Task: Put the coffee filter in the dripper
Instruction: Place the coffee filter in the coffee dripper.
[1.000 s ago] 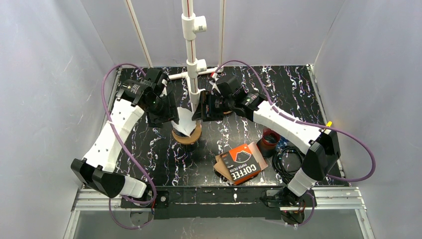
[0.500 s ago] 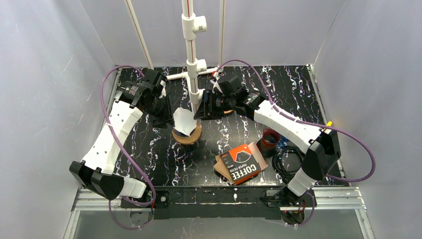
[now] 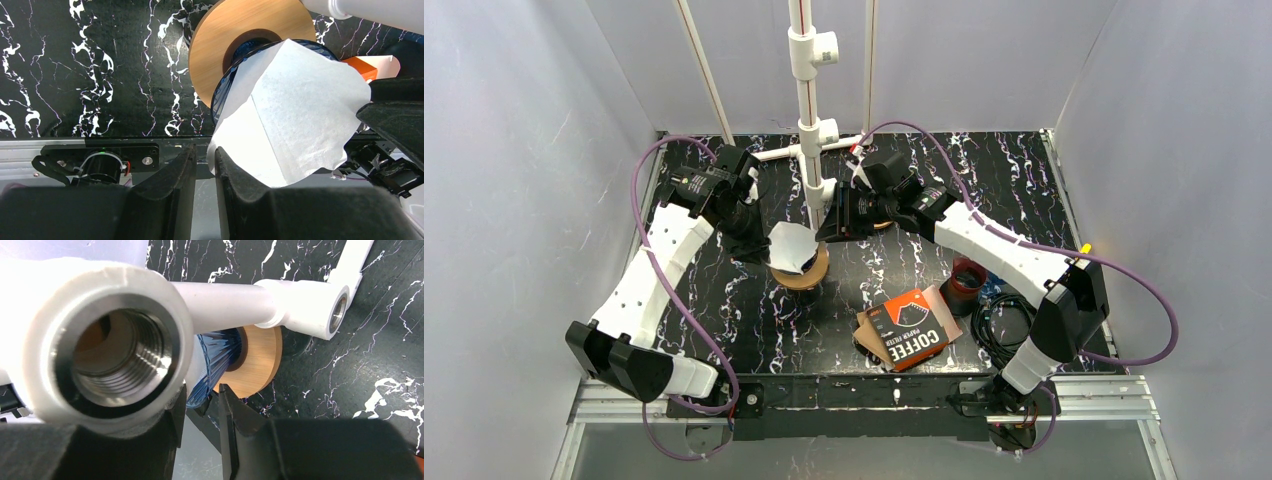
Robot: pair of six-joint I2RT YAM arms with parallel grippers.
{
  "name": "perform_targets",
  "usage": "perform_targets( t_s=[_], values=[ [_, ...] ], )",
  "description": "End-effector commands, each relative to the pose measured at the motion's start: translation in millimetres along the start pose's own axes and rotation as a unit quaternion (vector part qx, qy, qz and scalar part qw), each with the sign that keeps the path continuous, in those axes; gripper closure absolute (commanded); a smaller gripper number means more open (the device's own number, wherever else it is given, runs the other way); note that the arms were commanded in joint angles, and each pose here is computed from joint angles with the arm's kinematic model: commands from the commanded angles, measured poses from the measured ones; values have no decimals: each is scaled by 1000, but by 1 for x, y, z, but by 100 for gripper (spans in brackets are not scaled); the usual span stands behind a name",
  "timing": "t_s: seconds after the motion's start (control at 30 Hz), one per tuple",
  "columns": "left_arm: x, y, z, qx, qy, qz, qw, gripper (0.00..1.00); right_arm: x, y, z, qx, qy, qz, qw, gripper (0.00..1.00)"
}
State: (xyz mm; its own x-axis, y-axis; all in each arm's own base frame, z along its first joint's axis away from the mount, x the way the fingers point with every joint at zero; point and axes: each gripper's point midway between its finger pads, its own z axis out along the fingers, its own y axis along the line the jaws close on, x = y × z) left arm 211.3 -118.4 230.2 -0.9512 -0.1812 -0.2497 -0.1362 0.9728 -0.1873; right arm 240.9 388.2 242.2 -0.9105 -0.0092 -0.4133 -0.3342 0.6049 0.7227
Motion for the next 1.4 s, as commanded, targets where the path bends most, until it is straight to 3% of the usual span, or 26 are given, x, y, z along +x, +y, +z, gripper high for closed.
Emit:
perform_targets(
  t_s=[0.0,1.37],
  values=[
    [4,9,-5,-7,-3,6,1000,82,-2,-4,2,-5,-5,-2,1000,63],
    [-4,11,16,-27,14,16,999,80,10,-35,9,35,40,17,998,65]
  ],
)
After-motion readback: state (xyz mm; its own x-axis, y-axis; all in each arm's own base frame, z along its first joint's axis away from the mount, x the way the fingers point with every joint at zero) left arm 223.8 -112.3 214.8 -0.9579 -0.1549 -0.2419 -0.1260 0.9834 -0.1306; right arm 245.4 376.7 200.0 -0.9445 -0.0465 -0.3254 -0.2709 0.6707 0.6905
